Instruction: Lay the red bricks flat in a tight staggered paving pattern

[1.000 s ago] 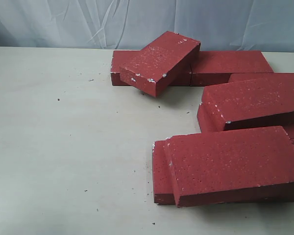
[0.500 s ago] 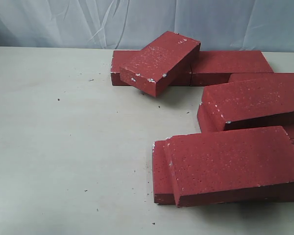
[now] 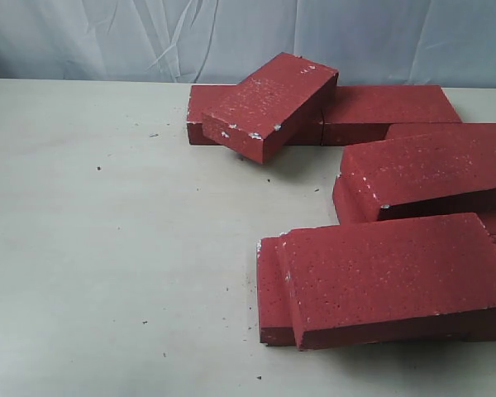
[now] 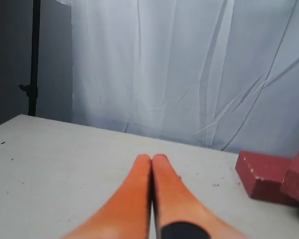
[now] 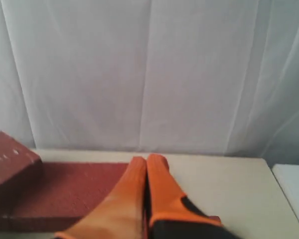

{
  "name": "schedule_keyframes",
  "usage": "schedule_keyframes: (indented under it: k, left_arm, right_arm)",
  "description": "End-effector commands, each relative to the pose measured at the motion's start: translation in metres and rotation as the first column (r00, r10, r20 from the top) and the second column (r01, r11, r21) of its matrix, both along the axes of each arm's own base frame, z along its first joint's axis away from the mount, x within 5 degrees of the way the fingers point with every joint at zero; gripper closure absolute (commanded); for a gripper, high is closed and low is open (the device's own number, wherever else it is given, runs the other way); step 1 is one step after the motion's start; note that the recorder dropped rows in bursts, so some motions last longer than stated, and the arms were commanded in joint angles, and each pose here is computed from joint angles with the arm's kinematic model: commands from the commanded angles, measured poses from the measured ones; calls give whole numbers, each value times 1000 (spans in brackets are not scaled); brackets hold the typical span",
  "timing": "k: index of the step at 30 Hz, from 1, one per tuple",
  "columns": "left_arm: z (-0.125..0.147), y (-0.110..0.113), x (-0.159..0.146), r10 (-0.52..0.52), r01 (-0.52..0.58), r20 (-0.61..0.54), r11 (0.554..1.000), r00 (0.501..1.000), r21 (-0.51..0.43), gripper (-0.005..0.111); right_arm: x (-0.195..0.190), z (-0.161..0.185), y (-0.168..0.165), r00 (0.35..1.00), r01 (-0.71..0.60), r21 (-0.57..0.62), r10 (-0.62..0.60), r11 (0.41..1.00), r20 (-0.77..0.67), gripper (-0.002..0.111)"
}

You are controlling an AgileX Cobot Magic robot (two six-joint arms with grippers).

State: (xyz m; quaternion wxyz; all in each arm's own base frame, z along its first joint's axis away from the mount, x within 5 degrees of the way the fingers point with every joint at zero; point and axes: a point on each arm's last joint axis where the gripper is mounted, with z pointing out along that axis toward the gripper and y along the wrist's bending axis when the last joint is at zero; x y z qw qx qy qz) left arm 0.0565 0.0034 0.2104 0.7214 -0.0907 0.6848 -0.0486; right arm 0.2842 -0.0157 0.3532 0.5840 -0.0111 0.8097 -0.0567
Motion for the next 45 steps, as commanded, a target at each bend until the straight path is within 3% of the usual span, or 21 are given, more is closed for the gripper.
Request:
schedule_keyframes:
  k: [1,3,6,10,16,19,24,27,31,35,45]
  left_arm:
    - [9,2,-1,13,4,115,989,993,-146,107]
    - [12,4,-2,34,7,164,971,986,-241,107]
    - [15,5,-3,41,23,200,953,979,-303,107]
    - [45,3,-10,16,63,295,965,955,-256,107]
    - [91,4,-5,20,68,338,967,941,-246,107]
    - [105,4,16,14,48,253,970,967,-238,107]
    - [123,1,62,-27,34,51,990,998,-133,107]
    - [123,0,95,-45,37,-136,998,990,-56,107]
    - [120,-10,130,-103,116,-344,993,933,19,107]
    - [114,-34,160,-200,253,-505,967,840,38,107]
    - [85,-122,214,-394,556,-657,830,642,46,107]
  right_arm:
    - [27,-5,-7,980,-15,-136,-12,991,-197,109]
    - [41,-7,-10,953,-29,-183,-27,983,-300,109]
    - [59,-9,-15,889,-55,-220,-53,974,-454,109]
    - [80,-12,-18,831,-85,-200,-41,976,-554,109]
    - [100,-16,-31,827,-95,-124,9,988,-562,109]
    - [105,-23,-46,812,-68,-81,8,994,-584,109]
    - [108,-33,-68,797,-7,-32,-14,999,-603,109]
    - [110,-40,-72,785,-3,-39,-22,999,-619,109]
    - [114,-48,-73,770,-17,-48,-18,999,-638,109]
    - [116,-58,-83,751,-18,-65,-29,998,-659,109]
    - [111,-79,-111,703,-74,25,70,997,-708,109]
